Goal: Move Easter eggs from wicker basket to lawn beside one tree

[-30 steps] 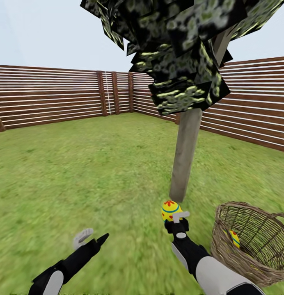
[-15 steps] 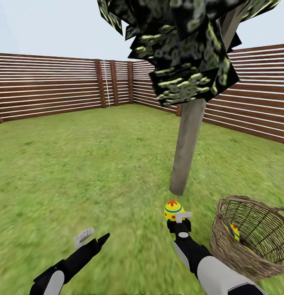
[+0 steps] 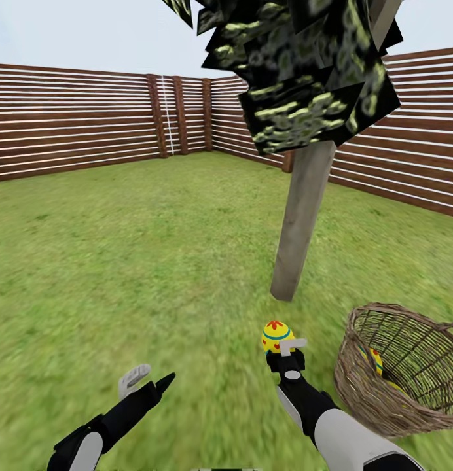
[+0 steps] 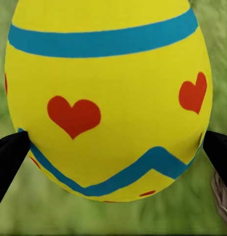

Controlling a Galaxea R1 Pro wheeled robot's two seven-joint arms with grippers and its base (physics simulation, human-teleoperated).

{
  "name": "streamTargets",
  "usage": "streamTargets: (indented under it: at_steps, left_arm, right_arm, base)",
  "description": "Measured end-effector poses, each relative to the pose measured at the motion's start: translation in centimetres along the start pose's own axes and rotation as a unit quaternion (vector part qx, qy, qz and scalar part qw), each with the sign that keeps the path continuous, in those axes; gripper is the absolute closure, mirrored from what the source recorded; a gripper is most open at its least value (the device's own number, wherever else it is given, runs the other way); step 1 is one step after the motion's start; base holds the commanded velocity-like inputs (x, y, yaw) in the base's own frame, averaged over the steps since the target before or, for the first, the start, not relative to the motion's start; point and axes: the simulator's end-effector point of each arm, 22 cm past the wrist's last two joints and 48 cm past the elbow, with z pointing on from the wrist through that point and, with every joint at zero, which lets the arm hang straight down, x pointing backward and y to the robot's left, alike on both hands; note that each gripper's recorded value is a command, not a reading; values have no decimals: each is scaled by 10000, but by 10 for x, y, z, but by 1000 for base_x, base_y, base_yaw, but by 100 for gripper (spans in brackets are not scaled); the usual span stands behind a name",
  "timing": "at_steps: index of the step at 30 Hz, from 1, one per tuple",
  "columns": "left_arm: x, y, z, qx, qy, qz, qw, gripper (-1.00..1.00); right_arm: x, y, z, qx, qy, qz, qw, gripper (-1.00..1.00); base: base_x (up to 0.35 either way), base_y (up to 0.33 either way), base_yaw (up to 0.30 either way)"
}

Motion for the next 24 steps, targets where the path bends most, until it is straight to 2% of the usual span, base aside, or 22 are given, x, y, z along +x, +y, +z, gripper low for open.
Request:
streamTargets:
  at_steps: [10,16,24]
  left_arm:
    - [23,2,11,-8,265,20,9996,-100]
    - [20,-1,11,46,230,16,9997,-100]
    - [20,-2,11,58,214,17,9998,-100]
  right_arm:
    - [24,5,9,-28,199,-29,9998,100]
    - [23,5,9,-28,194,-30,9998,100]
    - [23,5,9,-28,195,-30,9998,100]
  base:
    - [0,0,0]
    - [10,0,0]
    - [250,0,0]
